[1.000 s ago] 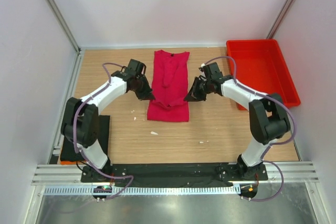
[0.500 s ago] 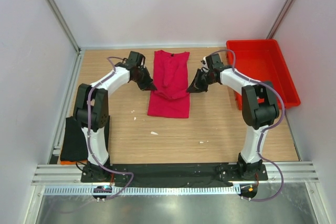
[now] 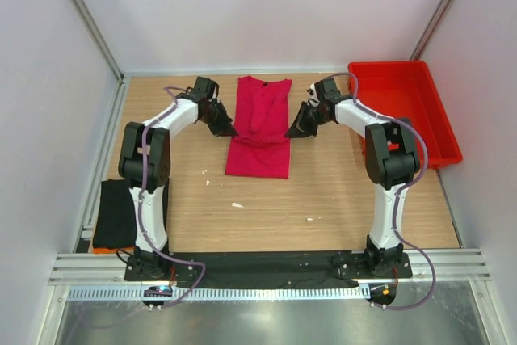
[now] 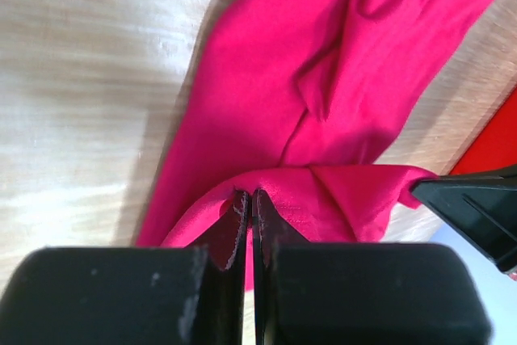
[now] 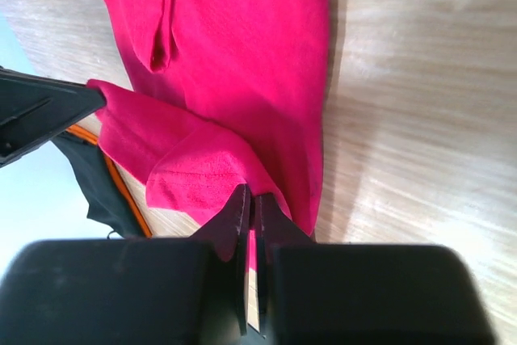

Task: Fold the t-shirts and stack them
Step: Fold the tshirt

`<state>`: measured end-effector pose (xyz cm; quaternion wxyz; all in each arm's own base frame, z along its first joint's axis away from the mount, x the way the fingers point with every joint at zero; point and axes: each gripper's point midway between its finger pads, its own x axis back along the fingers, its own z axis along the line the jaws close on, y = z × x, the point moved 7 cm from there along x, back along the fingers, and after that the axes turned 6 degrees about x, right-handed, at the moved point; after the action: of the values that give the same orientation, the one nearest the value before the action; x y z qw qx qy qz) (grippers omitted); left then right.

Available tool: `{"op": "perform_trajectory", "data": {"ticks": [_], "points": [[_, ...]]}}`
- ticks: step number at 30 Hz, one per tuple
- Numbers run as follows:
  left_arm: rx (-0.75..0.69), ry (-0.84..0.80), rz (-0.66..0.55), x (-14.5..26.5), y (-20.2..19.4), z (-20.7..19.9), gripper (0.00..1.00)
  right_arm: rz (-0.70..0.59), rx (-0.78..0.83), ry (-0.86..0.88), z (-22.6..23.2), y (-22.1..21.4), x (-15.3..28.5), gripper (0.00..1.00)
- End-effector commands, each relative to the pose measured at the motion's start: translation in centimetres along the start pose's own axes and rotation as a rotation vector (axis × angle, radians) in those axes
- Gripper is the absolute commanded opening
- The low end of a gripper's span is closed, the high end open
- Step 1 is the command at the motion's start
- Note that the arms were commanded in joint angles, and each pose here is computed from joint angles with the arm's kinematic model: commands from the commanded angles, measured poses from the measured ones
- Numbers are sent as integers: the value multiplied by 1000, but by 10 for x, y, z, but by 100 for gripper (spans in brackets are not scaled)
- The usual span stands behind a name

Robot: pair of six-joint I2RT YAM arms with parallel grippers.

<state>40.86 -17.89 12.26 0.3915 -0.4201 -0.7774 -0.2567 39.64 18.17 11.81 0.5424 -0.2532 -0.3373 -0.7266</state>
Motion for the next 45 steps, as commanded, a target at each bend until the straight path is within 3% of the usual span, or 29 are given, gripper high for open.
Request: {"op": "perform_trajectory", "data": {"ticks": [1, 6, 11, 18, 20, 26, 36, 45], "points": [[-46, -43, -3, 0, 13, -11, 0, -33, 18, 31, 5, 18, 6, 10], [-126, 71, -64, -7, 38, -1, 20, -84, 18, 21, -8, 59, -3, 37], [-218, 76, -183, 44, 60, -25, 35, -94, 80, -84, 4, 78, 28, 56], [-265, -65, -113, 64, 17, -26, 37, -84, 116, -52, 6, 30, 53, 60], [-286, -64, -58, 60, 3, -15, 38, -72, 120, 19, 16, 16, 57, 61], [-350, -15, -4, 56, -23, 15, 40, -26, 89, 19, -6, -46, 44, 61], [-482, -58, -125, 22, 20, -6, 41, -76, 165, -37, -21, -6, 9, 61], [-512, -29, -159, -15, 42, -13, 37, -106, 156, -55, -25, 17, -11, 46]]}}
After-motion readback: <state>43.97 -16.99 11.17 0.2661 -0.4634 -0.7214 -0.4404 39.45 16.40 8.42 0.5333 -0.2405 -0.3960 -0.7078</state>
